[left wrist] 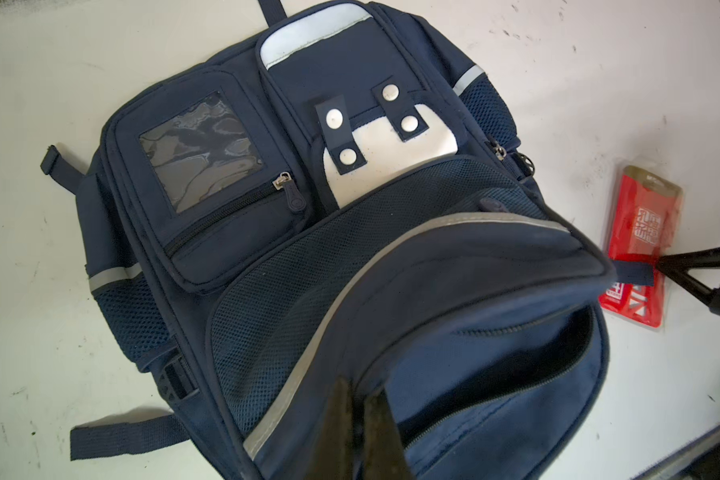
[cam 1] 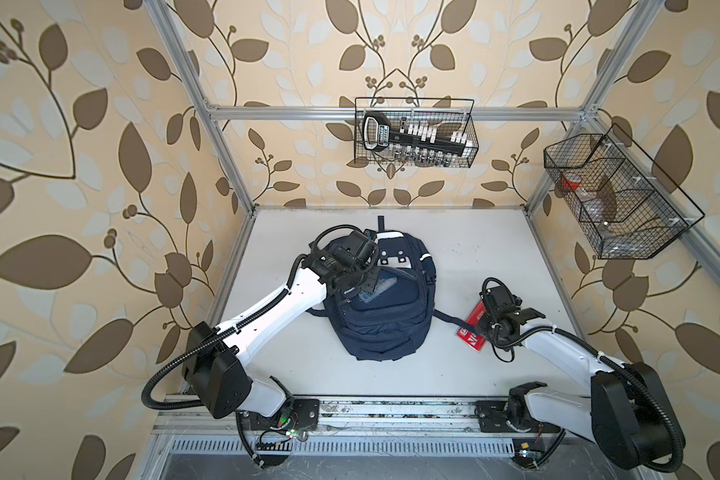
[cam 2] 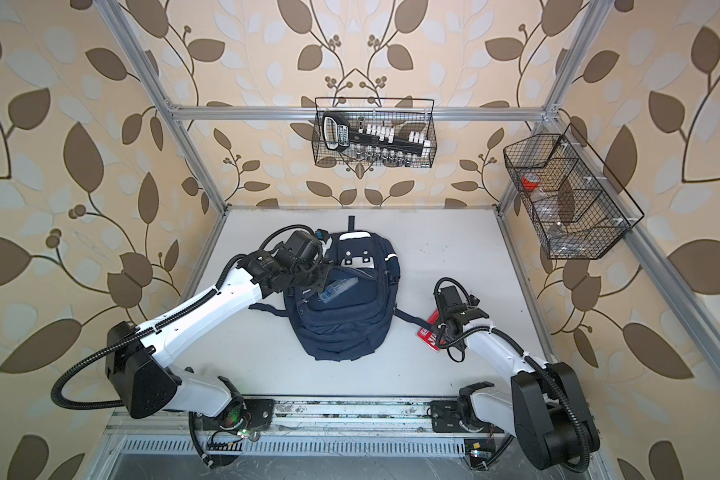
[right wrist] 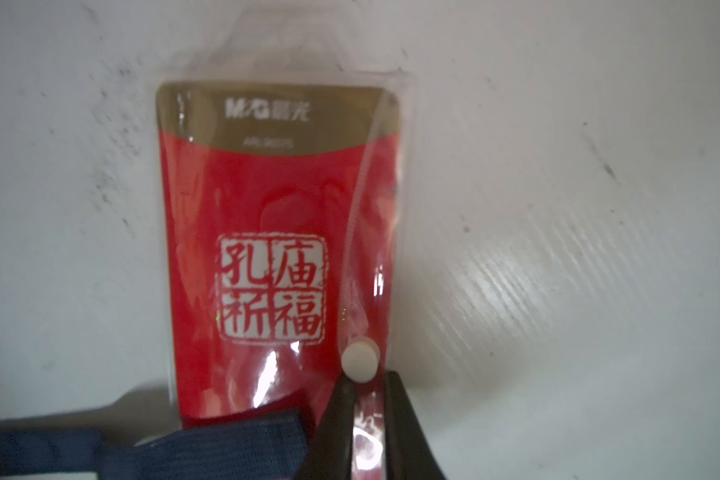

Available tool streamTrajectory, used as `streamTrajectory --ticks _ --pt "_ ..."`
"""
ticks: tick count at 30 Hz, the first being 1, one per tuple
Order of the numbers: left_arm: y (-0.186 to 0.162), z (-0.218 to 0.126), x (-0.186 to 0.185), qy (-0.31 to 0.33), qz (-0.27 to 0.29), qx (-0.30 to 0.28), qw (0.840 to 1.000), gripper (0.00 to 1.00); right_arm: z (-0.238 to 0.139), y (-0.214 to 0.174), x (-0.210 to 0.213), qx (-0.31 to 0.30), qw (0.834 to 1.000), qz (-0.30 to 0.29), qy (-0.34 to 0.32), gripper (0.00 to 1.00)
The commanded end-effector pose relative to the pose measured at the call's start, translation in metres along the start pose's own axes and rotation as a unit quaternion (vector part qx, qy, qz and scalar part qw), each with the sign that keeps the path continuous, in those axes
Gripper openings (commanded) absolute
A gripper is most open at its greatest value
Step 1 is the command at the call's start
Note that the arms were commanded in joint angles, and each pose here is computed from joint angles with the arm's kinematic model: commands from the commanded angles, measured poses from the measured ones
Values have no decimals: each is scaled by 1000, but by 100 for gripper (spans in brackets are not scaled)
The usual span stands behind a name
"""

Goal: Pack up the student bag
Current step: 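Move the right gripper back to the red M&G pack and grasp it, then lift the red M&G pack toward the pocket held open by the left gripper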

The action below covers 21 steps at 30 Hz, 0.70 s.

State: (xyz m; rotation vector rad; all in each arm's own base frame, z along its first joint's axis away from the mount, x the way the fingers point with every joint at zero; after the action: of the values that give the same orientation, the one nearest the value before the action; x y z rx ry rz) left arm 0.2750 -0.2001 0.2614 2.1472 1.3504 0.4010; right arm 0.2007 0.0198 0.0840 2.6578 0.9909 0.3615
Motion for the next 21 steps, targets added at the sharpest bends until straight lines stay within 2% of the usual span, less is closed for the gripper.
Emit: streamTrajectory --ticks 1,2,9,15,18,21 --pt "17 -22 -1 -21 -23 -59 998 0 7 -8 -10 15 1000 -3 -20 5" --pt "18 -22 -1 -23 -24 -61 998 0 6 -8 -10 14 1000 -1 -19 0" --pt "18 -23 -7 -52 -20 -68 996 0 -22 4 -6 -9 1000 -1 5 0" --pt "18 -23 -14 -86 -15 -68 994 0 -88 32 -2 -74 996 11 55 0" --pt "19 -22 -14 -87 -16 -71 994 0 -119 40 4 -81 992 -4 93 0" --pt "18 -21 -16 -95 -17 -69 993 0 -144 36 23 -76 983 -27 162 0"
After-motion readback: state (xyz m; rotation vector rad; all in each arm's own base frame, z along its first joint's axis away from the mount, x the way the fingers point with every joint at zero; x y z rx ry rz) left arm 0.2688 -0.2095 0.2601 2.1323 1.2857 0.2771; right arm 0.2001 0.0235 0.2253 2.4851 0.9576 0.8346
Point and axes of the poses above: each gripper's point midway between its finger pads, its own z axis out along the fingers, its own x axis along the line the jaws close on, y = z × x, the point moved 7 cm from there along -z, back along the fingers, and after that the axes turned 7 degrees about z, right-handed, at the moved point
